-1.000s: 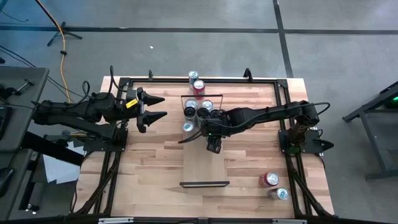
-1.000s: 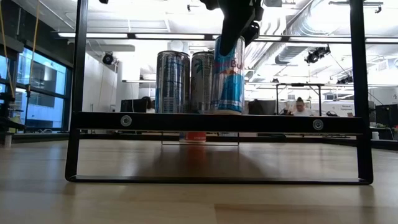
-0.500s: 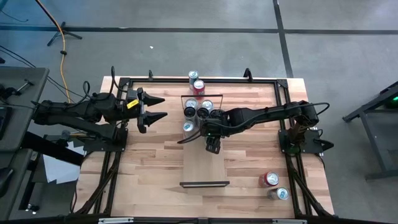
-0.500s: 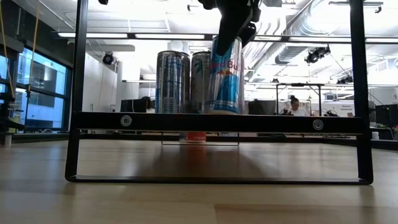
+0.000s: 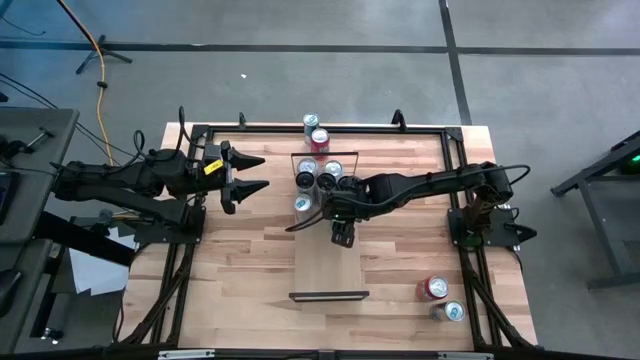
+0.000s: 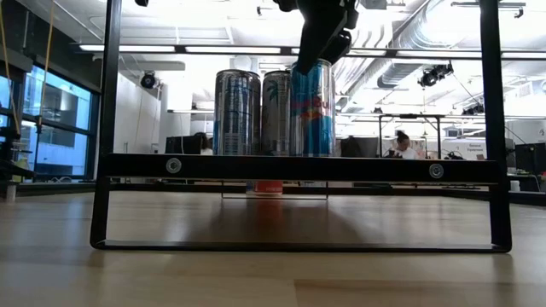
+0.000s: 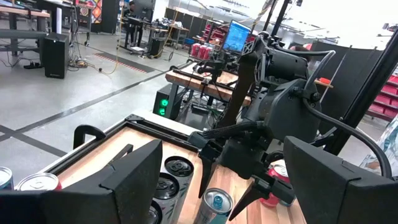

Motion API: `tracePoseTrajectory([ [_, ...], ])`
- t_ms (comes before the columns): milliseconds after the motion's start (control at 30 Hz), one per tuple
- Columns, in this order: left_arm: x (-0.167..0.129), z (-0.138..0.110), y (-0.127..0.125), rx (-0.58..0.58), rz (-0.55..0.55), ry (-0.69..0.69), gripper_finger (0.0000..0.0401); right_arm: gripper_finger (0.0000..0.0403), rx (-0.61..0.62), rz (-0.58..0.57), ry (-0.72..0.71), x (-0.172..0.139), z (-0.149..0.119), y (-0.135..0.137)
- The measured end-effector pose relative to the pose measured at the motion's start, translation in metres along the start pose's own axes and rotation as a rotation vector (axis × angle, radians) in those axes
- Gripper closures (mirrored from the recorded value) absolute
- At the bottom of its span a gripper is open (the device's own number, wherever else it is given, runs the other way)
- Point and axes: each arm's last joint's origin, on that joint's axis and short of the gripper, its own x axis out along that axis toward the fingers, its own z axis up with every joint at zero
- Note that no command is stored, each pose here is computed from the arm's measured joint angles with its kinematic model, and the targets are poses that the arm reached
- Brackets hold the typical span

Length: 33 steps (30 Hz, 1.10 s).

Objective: Place canned beverage on shelf
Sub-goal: Put the top right blue soda can on the shelf aligned with the other blue soda can

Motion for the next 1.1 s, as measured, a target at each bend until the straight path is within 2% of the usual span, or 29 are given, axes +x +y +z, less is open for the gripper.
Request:
tracePoseTrajectory([
  [567,-0.0001,0.0000,0.0000,0.000,0.000,0.000,0.0107,0.0130,-0.025,0.015,0.004,0.0000,0.0000,0.0003],
  [800,0.0000,0.0000,0.0000,0.000,0.000,0.000,0.0107,0.0069,-0.031,0.014,0.003,0.0000,0.0000,0.0003],
  [933,-0.0001,0.0000,0.0000,0.000,0.000,0.000,0.0107,0.0026,-0.083,0.017,0.008,0.0002,-0.0002,-0.0003],
  [1100,0.0000,0.0000,0.0000,0.000,0.000,0.000,0.0107,0.0011,-0.161,0.155,0.043,-0.0040,-0.0008,-0.0042],
])
